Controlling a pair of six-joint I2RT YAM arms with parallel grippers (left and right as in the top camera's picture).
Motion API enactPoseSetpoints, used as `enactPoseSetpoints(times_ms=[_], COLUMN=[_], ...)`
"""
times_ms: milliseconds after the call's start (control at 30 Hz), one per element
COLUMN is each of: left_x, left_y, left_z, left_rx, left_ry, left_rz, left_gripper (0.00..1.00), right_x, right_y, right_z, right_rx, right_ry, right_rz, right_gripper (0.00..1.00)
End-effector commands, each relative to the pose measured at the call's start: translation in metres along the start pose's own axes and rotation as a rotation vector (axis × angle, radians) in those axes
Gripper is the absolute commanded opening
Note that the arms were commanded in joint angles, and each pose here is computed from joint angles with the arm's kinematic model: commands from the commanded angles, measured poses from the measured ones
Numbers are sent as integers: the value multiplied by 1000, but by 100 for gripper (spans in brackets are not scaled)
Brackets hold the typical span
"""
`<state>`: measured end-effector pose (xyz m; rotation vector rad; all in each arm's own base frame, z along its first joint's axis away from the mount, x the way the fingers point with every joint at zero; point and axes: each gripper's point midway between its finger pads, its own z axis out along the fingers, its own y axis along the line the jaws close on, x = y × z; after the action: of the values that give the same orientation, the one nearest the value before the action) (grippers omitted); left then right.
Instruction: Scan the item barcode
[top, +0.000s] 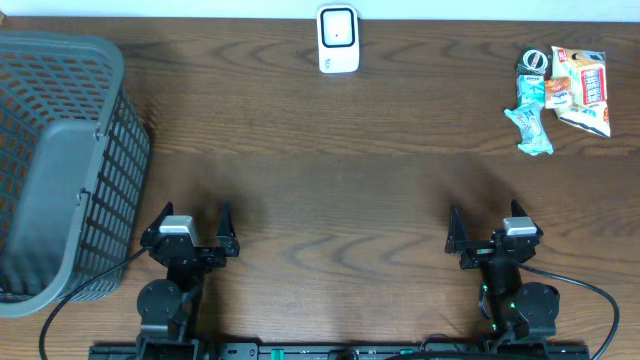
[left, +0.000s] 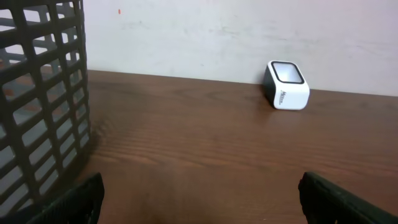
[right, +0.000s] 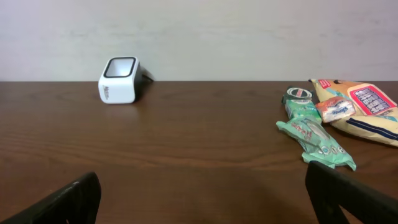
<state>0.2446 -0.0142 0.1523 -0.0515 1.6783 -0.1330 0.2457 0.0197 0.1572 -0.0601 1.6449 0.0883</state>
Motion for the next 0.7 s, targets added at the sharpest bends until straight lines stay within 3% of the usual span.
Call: enactPoseSetpoints(times_ms=[0,667], left_x=[14,13], left_y=[10,20], left_z=[0,0], left_rx=[-42,-100], left_ry=[41,37], left_rz=[-7,46], left_gripper=[98,98], right_x=[0,0], right_y=[-4,-4], right_z=[0,0], right_rx=[18,18], right_ry=[-1,-1], right_rz=[12,12], right_gripper=[99,99])
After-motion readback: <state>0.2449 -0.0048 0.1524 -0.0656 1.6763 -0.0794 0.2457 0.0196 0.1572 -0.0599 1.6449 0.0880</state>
